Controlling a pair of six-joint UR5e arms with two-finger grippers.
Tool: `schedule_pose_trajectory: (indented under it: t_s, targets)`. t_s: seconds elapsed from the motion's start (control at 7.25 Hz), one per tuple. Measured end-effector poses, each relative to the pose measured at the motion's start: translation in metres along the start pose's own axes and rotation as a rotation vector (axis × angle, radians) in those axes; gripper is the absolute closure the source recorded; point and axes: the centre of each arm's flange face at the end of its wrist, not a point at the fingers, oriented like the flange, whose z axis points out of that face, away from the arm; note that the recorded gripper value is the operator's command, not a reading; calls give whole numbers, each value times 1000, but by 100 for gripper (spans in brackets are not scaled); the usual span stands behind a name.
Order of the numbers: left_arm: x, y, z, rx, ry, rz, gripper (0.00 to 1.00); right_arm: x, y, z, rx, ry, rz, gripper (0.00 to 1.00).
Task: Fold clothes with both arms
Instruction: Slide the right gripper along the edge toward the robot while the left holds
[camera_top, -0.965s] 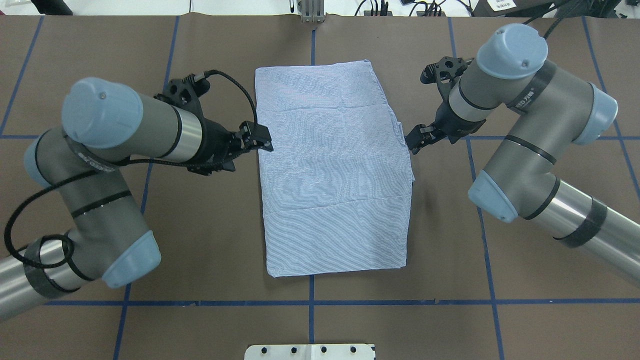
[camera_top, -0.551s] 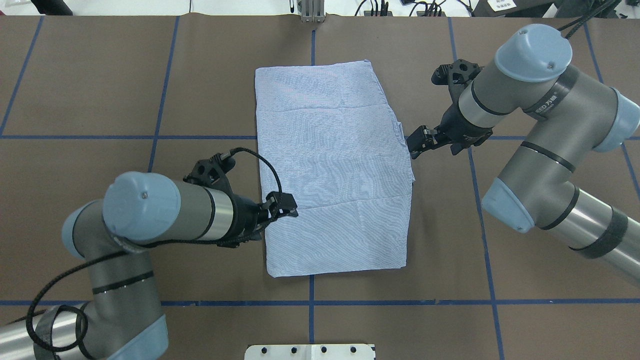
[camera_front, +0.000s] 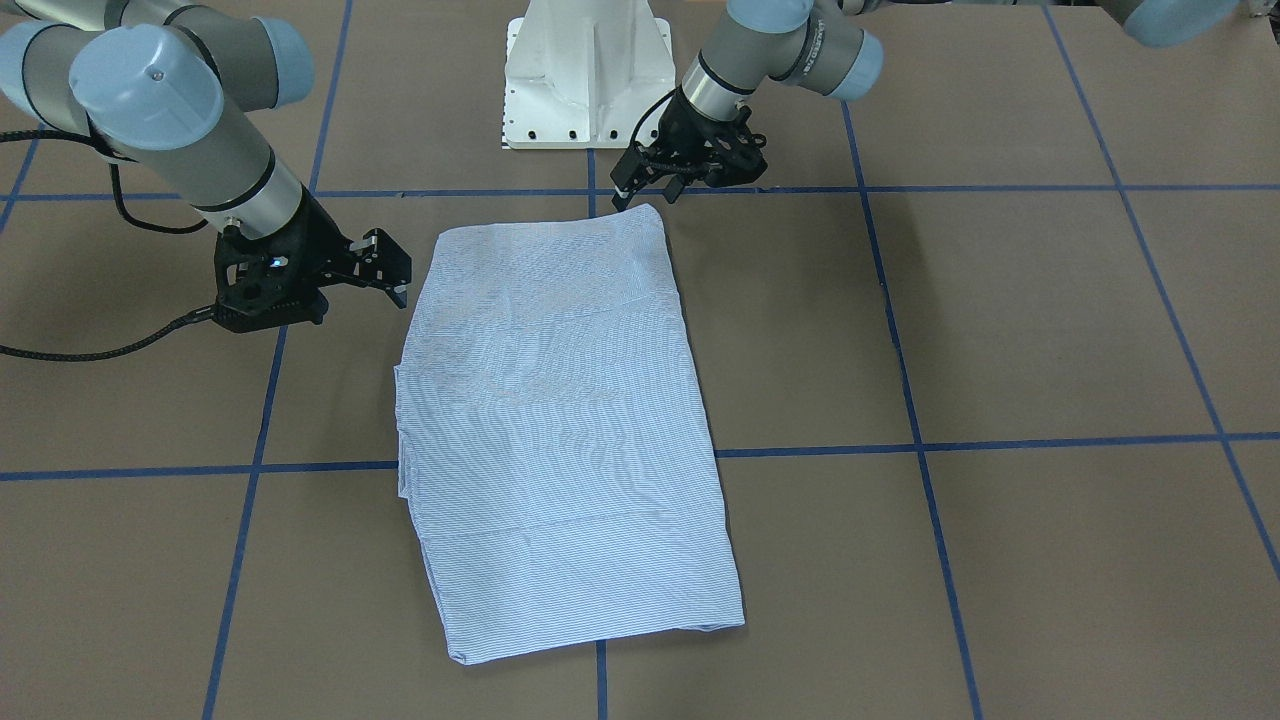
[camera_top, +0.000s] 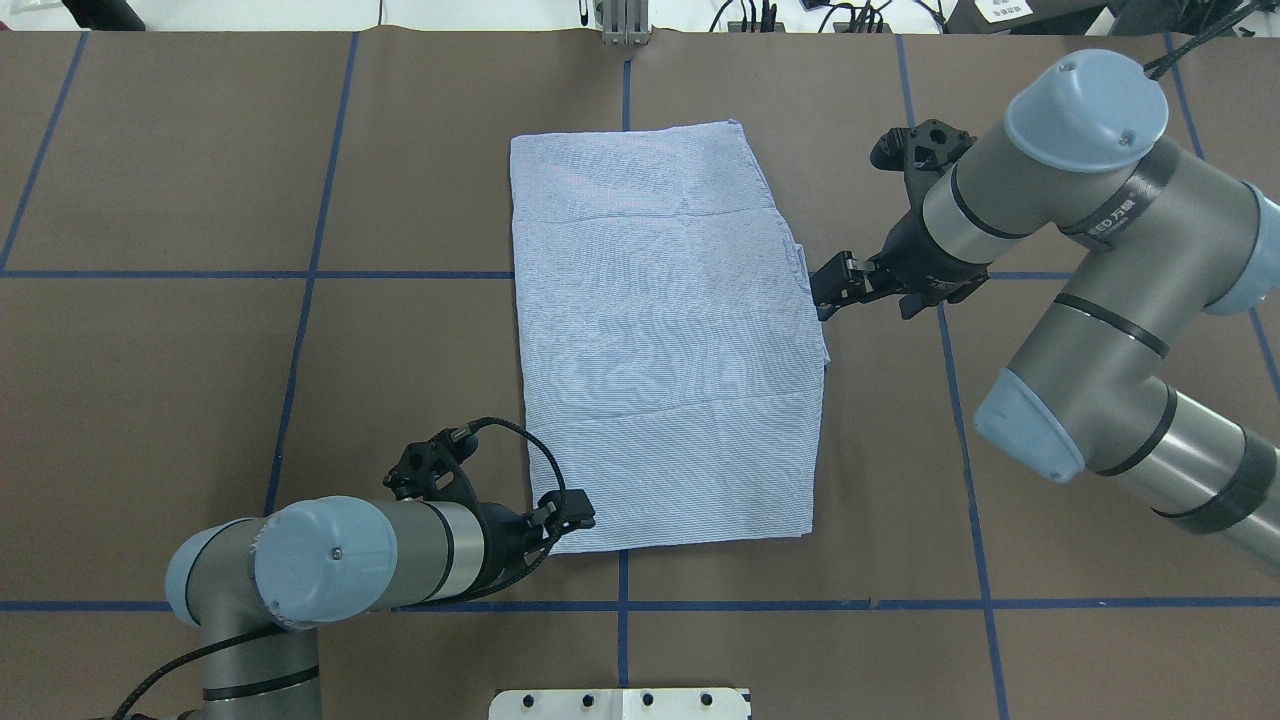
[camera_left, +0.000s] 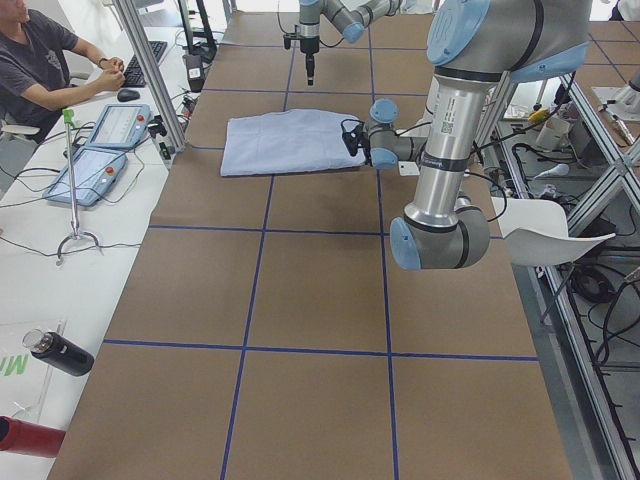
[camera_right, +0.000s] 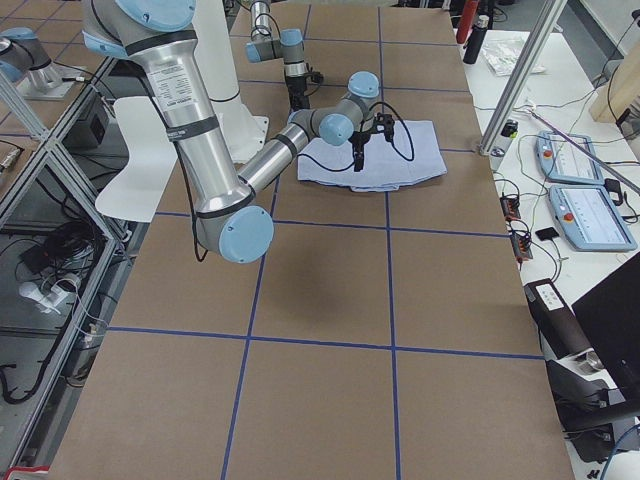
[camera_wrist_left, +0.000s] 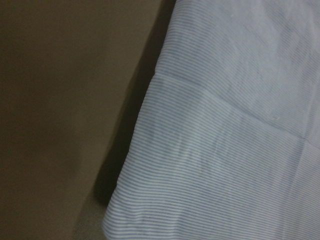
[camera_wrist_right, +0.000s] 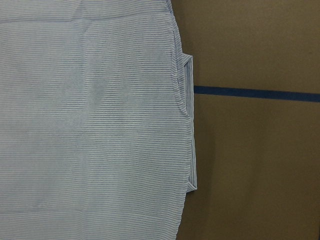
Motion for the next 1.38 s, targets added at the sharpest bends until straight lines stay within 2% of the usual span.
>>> schedule_pose_trajectory:
  t_s: [0.14, 0.28, 0.55, 0.69, 0.83, 0.96, 1.38]
  targets:
    - [-3, 0, 8, 5, -14, -1, 19, 0, 0, 0, 0, 0, 0, 0]
    - [-4, 0, 12, 7, -19, -2, 29, 0, 1, 0, 0, -1, 0, 0]
    - [-4, -1, 14, 9, -22, -3, 59, 0, 0, 0, 0, 0, 0, 0]
    - [-3, -1, 14, 9, -21, -3, 70, 0, 0, 1, -1, 1, 0, 0]
    - [-3, -3, 13, 12, -21, -4, 90, 0, 0, 1, -1, 2, 0, 0]
    - [-2, -5, 13, 15, -19, -5, 100, 0, 0, 1, 0, 2, 0, 0]
    - [6, -15, 2, 23, -1, -12, 100, -6, 6, 2, -3, -5, 36, 0]
